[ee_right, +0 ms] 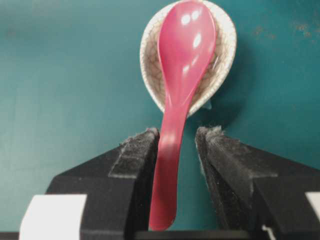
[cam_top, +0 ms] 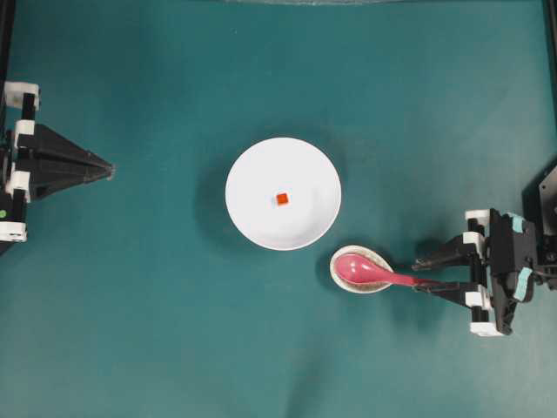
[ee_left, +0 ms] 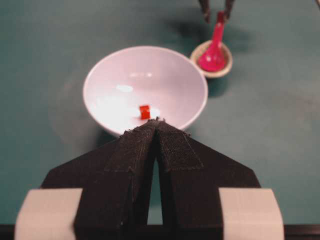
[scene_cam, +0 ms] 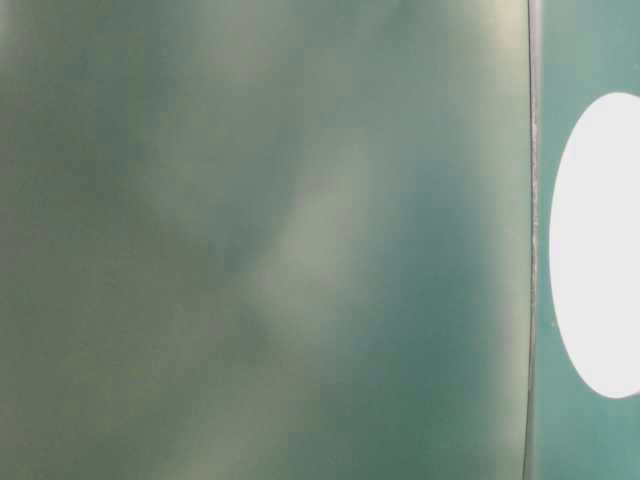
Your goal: Grip the spoon and scoop the red block from the bowl with right arm.
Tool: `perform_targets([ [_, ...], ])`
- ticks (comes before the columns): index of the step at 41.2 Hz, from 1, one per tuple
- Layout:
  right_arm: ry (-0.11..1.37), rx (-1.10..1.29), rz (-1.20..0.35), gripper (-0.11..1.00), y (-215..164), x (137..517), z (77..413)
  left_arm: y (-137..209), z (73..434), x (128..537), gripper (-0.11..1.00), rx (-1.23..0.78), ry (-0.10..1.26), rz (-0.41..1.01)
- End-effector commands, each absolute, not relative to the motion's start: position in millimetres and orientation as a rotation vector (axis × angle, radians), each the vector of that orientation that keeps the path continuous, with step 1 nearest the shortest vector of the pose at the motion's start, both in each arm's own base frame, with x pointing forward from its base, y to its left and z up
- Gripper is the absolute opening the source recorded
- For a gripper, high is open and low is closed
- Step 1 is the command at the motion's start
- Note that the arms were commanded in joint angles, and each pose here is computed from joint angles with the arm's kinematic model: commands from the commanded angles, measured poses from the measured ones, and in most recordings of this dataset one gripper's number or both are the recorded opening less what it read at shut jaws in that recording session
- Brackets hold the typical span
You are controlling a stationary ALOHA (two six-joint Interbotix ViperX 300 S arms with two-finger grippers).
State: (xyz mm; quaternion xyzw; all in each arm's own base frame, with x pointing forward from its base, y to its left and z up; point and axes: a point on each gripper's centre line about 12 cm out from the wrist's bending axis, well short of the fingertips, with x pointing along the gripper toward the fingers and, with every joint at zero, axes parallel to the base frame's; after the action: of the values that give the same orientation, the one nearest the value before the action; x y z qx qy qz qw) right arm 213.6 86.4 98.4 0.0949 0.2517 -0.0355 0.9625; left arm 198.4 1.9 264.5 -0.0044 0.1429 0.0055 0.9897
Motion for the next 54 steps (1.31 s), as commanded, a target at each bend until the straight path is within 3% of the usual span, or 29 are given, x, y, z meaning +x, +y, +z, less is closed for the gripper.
perform_targets([
  [1,0.474,0.213,-0.085,0.44,88,220,103,3,271,201,0.0,-0.006,0.271,0.014],
  [13,0.401,0.289,-0.172,0.44,84,225,93,3,272,201,0.0,-0.008,0.27,0.014],
  [28,0.346,0.261,-0.152,0.44,96,227,87,3,271,201,0.0,-0.006,0.271,0.014],
  [54,0.4,0.219,-0.171,0.44,98,223,70,3,270,201,0.0,-0.008,0.275,0.014],
])
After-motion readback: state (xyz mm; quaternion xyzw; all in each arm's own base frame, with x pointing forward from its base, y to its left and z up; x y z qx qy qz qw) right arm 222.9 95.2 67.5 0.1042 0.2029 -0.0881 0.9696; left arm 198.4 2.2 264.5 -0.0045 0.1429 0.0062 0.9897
